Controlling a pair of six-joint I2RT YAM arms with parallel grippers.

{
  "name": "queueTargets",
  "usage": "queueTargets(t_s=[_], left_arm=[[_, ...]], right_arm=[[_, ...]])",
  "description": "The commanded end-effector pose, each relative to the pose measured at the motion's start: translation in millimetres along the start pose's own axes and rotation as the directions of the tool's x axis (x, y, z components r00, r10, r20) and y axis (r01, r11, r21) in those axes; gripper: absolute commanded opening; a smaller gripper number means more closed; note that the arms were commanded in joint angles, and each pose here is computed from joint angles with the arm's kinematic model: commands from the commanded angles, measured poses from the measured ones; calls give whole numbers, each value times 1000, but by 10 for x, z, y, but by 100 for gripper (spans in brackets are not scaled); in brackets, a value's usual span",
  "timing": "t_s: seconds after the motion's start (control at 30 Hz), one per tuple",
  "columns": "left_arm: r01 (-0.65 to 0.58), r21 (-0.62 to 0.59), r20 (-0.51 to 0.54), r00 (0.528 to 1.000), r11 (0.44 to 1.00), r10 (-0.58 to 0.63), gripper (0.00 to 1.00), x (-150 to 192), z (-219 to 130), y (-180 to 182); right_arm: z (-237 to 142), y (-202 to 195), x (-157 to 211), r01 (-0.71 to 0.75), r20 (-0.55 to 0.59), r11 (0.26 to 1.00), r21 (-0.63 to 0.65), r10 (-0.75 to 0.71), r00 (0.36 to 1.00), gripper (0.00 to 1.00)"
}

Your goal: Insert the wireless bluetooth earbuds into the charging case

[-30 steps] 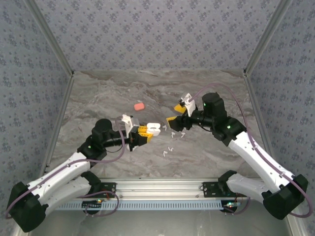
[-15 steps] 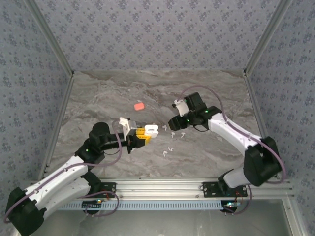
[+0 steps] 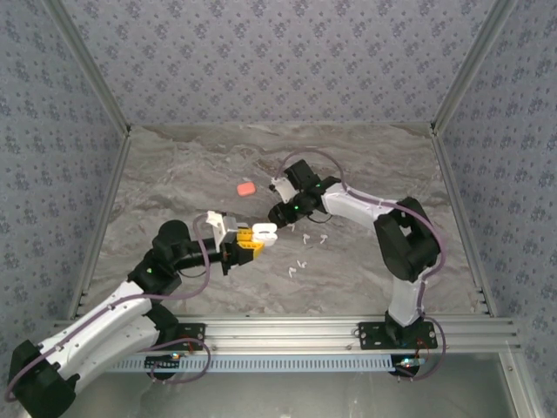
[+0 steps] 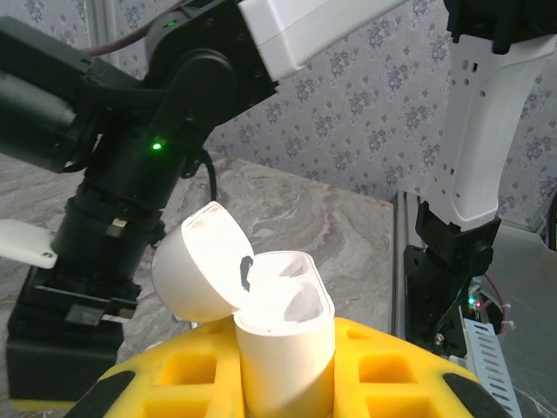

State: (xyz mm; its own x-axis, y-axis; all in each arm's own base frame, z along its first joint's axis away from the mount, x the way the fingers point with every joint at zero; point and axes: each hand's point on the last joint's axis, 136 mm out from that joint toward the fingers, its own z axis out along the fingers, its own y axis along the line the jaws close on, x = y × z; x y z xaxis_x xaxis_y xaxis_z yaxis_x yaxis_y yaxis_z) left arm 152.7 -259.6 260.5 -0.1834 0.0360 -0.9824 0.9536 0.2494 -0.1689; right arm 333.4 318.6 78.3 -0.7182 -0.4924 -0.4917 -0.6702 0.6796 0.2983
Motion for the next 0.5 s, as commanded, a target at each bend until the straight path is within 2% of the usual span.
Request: queueTargets(t_s=[0.0,0.23,0.47], left_arm=[[-36,-5,15,999,999,36,0,-32,-27,-24],[-39,-14,19,999,999,39,0,-38,-46,-22],[-39,-25,20,999,999,39,0,-26,-58,-9]], right_arm=[[159,49,-86,13,-10,1000,-25,-13,1000,49],[466,129,-62,36,-69,998,-48,-40,997,46],[586,143,86,32,-119,998,-54,-38,992,42]])
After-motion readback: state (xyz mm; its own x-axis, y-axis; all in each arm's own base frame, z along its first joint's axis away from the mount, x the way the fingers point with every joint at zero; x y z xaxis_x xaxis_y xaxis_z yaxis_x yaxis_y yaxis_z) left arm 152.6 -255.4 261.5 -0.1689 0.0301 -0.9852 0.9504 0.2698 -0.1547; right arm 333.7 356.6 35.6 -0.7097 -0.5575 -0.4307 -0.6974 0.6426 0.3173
